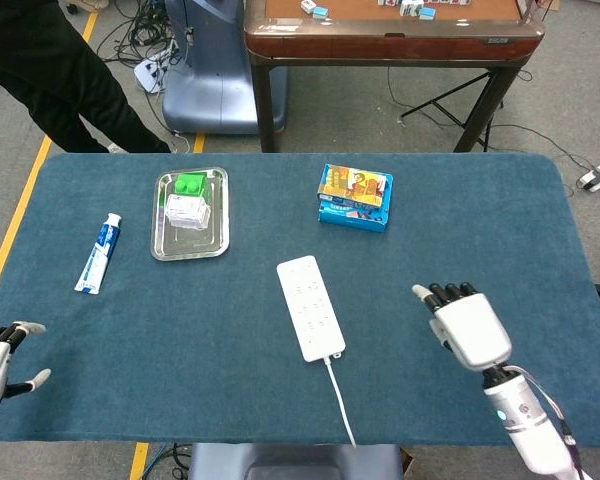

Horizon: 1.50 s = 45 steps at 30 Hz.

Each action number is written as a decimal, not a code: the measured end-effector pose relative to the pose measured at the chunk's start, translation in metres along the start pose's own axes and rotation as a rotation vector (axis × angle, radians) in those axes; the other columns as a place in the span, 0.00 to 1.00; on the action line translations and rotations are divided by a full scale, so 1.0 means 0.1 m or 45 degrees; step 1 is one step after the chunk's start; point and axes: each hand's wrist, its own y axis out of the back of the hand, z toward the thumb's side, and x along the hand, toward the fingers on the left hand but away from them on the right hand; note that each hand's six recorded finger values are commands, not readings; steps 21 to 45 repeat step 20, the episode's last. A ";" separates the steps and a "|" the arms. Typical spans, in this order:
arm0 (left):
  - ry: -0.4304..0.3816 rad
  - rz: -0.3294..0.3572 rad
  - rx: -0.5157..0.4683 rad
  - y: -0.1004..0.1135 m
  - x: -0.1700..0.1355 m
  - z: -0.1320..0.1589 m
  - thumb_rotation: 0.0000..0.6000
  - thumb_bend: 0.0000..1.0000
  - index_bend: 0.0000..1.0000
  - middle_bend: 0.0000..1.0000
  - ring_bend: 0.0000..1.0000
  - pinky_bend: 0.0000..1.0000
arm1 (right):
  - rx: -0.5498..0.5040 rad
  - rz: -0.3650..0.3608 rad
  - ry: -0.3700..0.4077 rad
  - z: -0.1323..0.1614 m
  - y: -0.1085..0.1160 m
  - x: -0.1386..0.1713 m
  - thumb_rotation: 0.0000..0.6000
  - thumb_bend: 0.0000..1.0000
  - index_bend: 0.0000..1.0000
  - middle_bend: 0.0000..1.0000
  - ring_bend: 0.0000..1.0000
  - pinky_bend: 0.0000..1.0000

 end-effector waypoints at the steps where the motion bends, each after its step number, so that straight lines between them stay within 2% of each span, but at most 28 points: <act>1: -0.011 0.000 -0.008 0.01 0.00 0.01 1.00 0.05 0.39 0.36 0.36 0.55 | -0.004 -0.002 -0.044 -0.10 -0.02 0.07 1.00 0.32 0.27 0.35 0.38 0.40; 7: -0.050 0.023 -0.016 0.06 -0.03 0.07 1.00 0.05 0.40 0.36 0.36 0.55 | 0.003 -0.073 -0.297 -0.63 -0.11 0.49 1.00 0.32 0.27 0.35 0.38 0.39; 13: -0.054 0.015 -0.019 0.04 0.00 0.09 1.00 0.05 0.41 0.36 0.36 0.55 | -0.121 -0.117 -0.422 -0.88 -0.16 0.68 1.00 0.32 0.28 0.34 0.38 0.39; 20: -0.063 -0.007 -0.022 0.00 0.02 0.12 1.00 0.05 0.41 0.36 0.37 0.55 | -0.206 -0.145 -0.469 -1.10 -0.11 0.79 1.00 0.32 0.28 0.34 0.38 0.39; 45: -0.063 -0.007 -0.022 0.00 0.02 0.12 1.00 0.05 0.41 0.36 0.37 0.55 | -0.206 -0.145 -0.469 -1.10 -0.11 0.79 1.00 0.32 0.28 0.34 0.38 0.39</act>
